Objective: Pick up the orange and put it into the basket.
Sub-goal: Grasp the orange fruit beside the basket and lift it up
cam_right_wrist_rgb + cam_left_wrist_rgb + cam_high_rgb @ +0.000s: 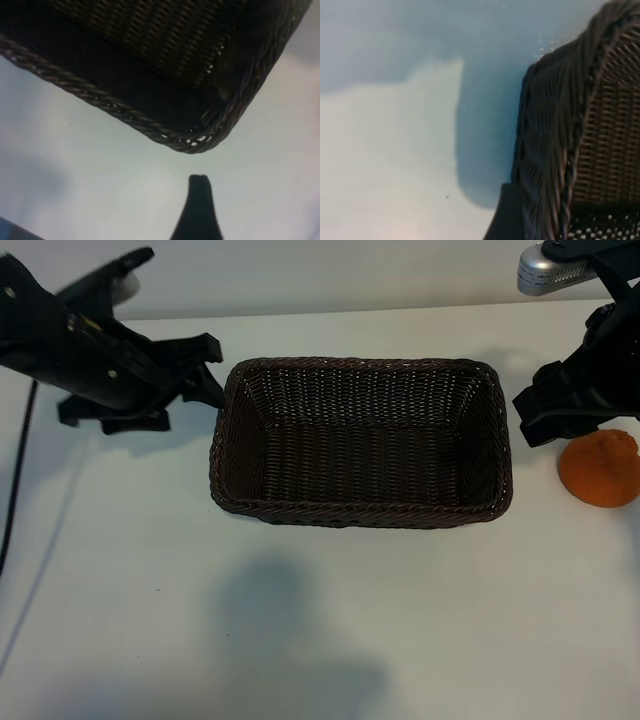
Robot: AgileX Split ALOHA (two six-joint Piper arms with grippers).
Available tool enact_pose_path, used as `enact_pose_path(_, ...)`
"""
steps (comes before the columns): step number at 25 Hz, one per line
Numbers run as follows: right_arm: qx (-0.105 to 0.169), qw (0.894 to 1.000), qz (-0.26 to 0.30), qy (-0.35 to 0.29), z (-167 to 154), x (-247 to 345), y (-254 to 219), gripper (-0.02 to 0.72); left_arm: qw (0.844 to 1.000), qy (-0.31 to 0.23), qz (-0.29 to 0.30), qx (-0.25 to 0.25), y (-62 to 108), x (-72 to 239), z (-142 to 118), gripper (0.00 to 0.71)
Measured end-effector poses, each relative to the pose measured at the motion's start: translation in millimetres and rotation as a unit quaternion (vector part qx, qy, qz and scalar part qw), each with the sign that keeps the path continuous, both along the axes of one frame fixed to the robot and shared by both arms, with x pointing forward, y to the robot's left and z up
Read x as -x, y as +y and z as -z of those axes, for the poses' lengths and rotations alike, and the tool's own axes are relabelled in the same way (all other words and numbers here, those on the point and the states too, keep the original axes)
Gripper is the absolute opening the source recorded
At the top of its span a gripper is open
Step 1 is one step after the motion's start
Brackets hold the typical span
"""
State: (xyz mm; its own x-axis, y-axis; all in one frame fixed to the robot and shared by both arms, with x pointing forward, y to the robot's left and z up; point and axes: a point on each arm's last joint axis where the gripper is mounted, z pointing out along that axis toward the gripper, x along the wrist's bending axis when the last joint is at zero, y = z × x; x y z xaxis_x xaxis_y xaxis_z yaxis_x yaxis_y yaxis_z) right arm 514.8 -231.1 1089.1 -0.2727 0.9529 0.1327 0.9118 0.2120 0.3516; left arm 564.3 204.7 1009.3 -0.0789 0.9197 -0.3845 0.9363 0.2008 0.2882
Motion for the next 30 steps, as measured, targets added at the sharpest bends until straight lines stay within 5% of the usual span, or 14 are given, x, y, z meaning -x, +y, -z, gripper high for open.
enact_pose_path(7,0.019,1.0,0.01,-0.002,0.7,-0.6,-3.8,0.552,0.996,-0.031,0.007,-0.084,23.9,21.1,-39.7,0.621)
enact_pose_path(19,0.021,1.0,0.01,-0.001,0.8,-0.5,-4.1,0.552,0.986,-0.073,-0.014,-0.147,76.8,78.5,-105.8,0.596)
enact_pose_path(30,0.021,1.0,0.01,-0.001,0.8,-0.5,-4.1,0.552,0.962,-0.131,-0.039,-0.236,100.8,155.5,-156.2,0.596)
